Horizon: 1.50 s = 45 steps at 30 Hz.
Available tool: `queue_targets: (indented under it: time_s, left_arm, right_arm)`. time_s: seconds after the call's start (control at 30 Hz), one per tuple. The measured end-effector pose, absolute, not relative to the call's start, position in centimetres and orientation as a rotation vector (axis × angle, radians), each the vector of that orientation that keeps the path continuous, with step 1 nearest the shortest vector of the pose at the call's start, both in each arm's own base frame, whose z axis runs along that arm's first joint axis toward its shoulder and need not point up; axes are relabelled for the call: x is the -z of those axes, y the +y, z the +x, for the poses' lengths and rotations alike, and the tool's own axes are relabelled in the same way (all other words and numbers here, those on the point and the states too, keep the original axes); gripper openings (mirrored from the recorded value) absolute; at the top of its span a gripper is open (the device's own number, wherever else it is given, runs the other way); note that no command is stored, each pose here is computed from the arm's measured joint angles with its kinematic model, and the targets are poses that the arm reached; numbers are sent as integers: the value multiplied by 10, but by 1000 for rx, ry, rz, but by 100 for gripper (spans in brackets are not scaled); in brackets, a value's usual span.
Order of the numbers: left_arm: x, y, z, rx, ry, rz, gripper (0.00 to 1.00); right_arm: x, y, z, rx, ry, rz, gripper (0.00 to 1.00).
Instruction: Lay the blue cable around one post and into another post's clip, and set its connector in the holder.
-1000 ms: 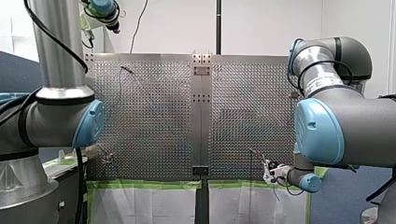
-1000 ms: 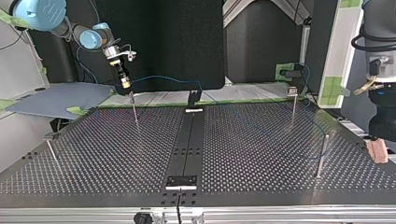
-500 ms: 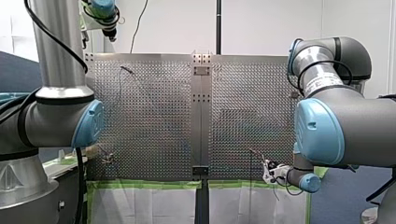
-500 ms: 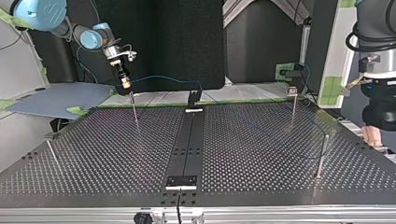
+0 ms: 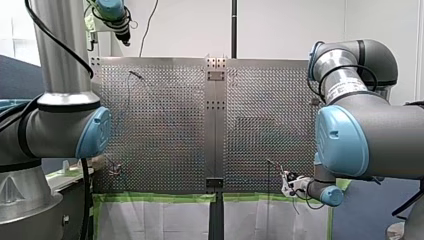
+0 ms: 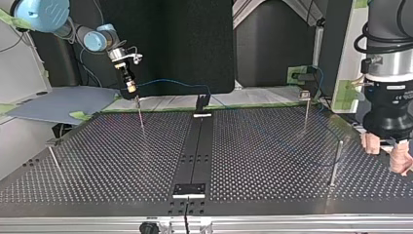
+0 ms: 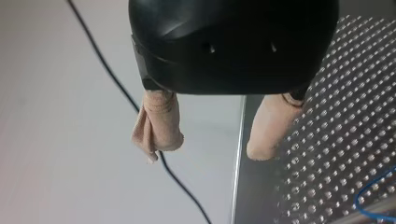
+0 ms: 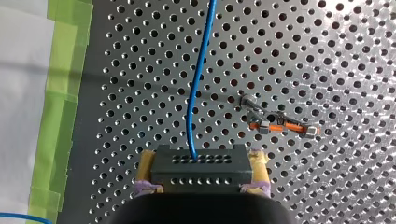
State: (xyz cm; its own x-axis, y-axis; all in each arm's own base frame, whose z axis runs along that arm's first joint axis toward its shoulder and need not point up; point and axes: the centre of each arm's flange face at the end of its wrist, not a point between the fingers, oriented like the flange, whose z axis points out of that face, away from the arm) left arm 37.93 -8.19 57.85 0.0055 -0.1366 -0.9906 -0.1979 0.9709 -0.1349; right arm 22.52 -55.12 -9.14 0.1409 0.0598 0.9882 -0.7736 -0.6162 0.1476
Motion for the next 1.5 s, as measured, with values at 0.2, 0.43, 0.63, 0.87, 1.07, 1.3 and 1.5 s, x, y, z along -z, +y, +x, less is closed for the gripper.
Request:
queue_targets:
  time_s: [0.2,0.43,0.63,0.87,1.07,1.3,1.5]
  left_arm:
    - [-577,-90,378,-44,1597,-179,100]
    - [-571,-90,377,-102,1622,-137,100]
    - [-560,-87,376,-172,1648,-117,100]
    - [-558,-86,375,-233,1660,-79,100]
    - [-557,-85,373,-278,1672,-53,100]
    - [-560,-86,366,-330,1678,-6,100]
    - [-562,-87,364,-372,1678,36,100]
  right_arm:
    - [91,-551,225,-1553,-691,1739,0]
    - [91,-551,225,-1553,-690,1738,0]
    - [91,-551,225,-1553,-689,1737,0]
    - [91,-551,225,-1553,-690,1738,0]
    - [92,-550,226,-1554,-692,1742,0]
    - [92,-550,227,-1554,-691,1741,0]
    - [92,-550,227,-1554,-690,1740,0]
